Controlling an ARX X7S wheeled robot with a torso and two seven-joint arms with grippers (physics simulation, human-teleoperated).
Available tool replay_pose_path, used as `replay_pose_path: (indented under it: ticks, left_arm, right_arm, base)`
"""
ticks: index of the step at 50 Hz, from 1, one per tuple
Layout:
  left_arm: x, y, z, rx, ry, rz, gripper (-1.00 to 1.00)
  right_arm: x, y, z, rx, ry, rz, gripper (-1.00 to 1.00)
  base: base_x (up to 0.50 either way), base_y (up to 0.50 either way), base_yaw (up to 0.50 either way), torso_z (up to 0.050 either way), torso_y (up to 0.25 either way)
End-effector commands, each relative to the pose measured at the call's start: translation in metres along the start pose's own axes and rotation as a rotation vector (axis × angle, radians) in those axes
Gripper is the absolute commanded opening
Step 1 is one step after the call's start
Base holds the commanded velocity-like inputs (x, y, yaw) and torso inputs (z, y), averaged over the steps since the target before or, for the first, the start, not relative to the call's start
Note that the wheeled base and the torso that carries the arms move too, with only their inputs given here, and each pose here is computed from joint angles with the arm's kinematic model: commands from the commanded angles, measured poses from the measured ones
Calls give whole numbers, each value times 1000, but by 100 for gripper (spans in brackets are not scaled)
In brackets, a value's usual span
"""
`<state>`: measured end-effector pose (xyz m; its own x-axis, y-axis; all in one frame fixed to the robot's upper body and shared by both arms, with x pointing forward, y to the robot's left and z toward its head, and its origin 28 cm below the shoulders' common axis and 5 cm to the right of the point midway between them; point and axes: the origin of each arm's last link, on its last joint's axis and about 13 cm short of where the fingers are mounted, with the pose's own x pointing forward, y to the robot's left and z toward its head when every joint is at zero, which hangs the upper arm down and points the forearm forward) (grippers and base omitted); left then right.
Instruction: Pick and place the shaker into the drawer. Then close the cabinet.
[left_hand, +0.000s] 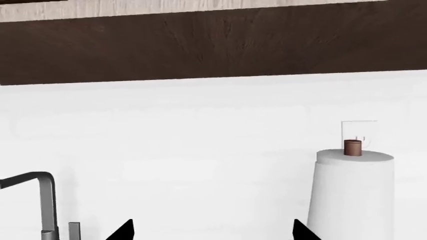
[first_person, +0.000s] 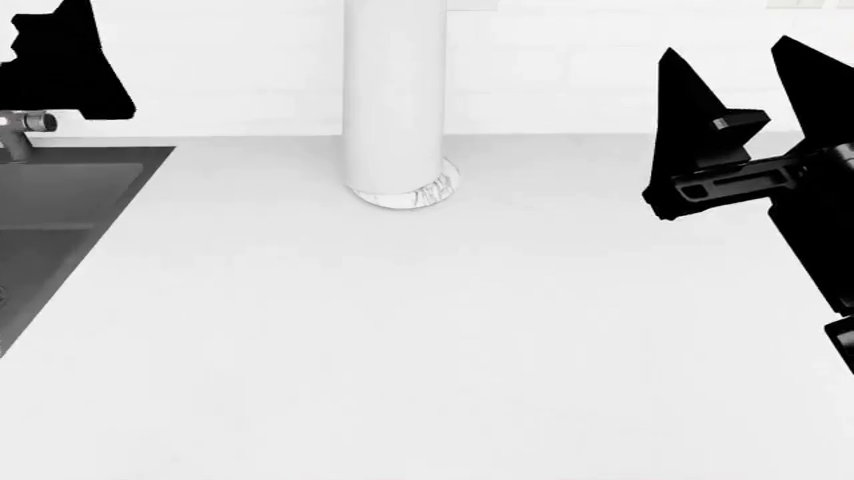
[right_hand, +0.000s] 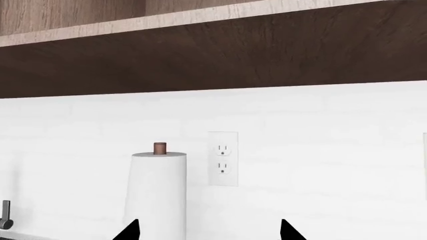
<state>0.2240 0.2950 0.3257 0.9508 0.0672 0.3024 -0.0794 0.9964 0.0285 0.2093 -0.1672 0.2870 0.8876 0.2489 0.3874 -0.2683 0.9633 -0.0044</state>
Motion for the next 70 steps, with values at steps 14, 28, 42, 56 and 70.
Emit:
replay_pose_path:
  ticks: [14, 28, 42, 56, 70]
  left_arm:
    - [-17, 11, 25, -48, -109, -6, 100]
    - [-21, 13, 25, -50, -120, -11, 100]
    - [-18, 11, 76, -81, -264, -19, 100]
    - [-10, 10, 143, -14, -381, -2, 100]
    - [-7, 18, 157, 45, -375, 61, 100]
  right_arm:
    - [2, 1, 3, -1, 0, -2, 100]
    - [1, 1, 3, -3, -2, -2, 100]
    - [2, 2, 6, -10, -2, -3, 100]
    - [3, 3, 7, -10, -12, 3, 100]
    - [2, 3, 11, -11, -18, 1, 100]
  base:
    - [0, 0, 0, 0, 0]
    - [191, -3, 0, 0, 1]
    - [0, 0, 0, 0, 0]
    - [0, 0, 0, 0, 0]
    - [0, 0, 0, 0, 0]
